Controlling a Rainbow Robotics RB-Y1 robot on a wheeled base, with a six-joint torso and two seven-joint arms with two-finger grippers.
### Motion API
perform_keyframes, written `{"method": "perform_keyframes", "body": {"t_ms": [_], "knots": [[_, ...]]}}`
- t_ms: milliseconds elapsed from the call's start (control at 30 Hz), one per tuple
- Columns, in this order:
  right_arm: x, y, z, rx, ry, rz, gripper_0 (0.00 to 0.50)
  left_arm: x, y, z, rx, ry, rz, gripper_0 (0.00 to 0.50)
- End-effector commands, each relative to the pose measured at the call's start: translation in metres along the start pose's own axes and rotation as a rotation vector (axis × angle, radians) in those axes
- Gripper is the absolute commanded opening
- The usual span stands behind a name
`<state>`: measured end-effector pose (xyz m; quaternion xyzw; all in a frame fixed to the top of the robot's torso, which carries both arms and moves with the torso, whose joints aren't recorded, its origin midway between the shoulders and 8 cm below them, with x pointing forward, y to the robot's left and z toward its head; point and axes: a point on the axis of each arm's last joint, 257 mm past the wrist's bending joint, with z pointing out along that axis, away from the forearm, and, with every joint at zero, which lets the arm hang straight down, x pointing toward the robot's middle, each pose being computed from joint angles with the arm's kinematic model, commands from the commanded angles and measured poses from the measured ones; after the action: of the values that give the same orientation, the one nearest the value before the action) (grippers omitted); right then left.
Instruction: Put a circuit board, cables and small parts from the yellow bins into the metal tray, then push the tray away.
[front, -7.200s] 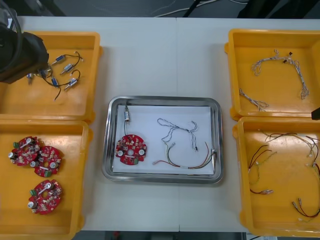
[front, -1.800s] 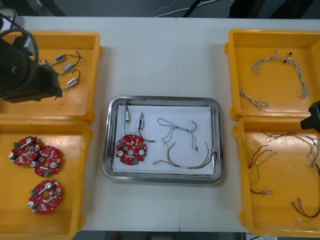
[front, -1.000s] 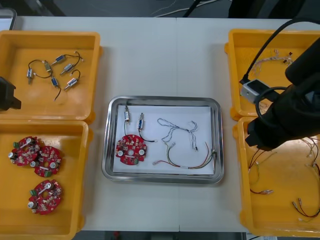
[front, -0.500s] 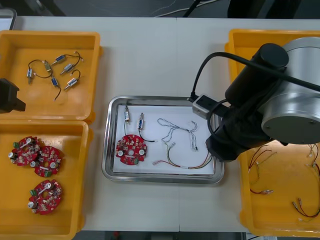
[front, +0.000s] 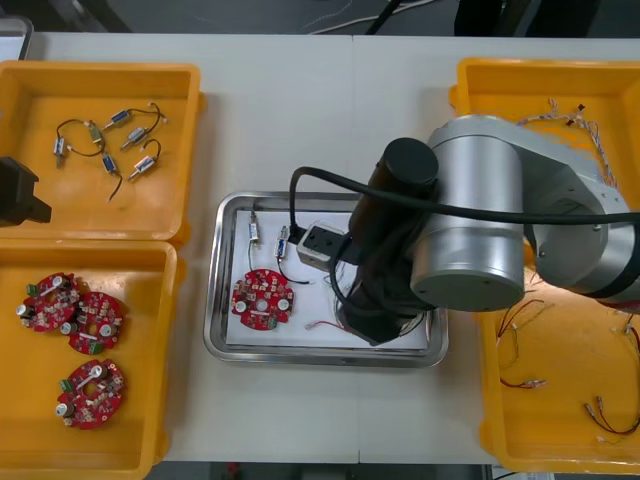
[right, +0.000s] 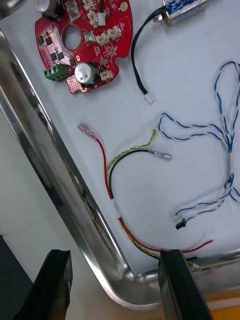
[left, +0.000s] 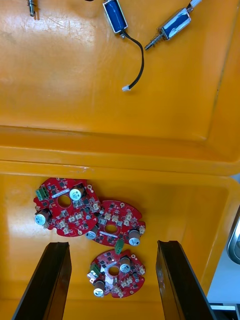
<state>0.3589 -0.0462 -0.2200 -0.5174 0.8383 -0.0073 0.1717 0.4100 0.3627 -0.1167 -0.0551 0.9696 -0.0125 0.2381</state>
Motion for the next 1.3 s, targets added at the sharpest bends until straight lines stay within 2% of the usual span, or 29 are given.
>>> {"method": "perform_keyframes", "body": {"t_ms": [33,233,800,1300], "knots": [[-0.026,0.010,0.005,0.031,-0.034,-0.130,0.500,-0.005,0.013,-0.014,-0.037,-0.038,0.066,0.500],[-0.029,0.020,0.021,0.045,-0.045,-0.202,0.500,-0.005,0.014,-0.014,-0.042,-0.039,0.068,0.500],[-0.034,0.046,0.050,0.148,-0.048,-0.401,0.500,-0.006,0.014,-0.014,-0.043,-0.040,0.068,0.500],[-0.023,0.057,0.069,0.170,-0.031,-0.471,0.500,-0.006,0.014,-0.014,-0.043,-0.040,0.068,0.500]]}}
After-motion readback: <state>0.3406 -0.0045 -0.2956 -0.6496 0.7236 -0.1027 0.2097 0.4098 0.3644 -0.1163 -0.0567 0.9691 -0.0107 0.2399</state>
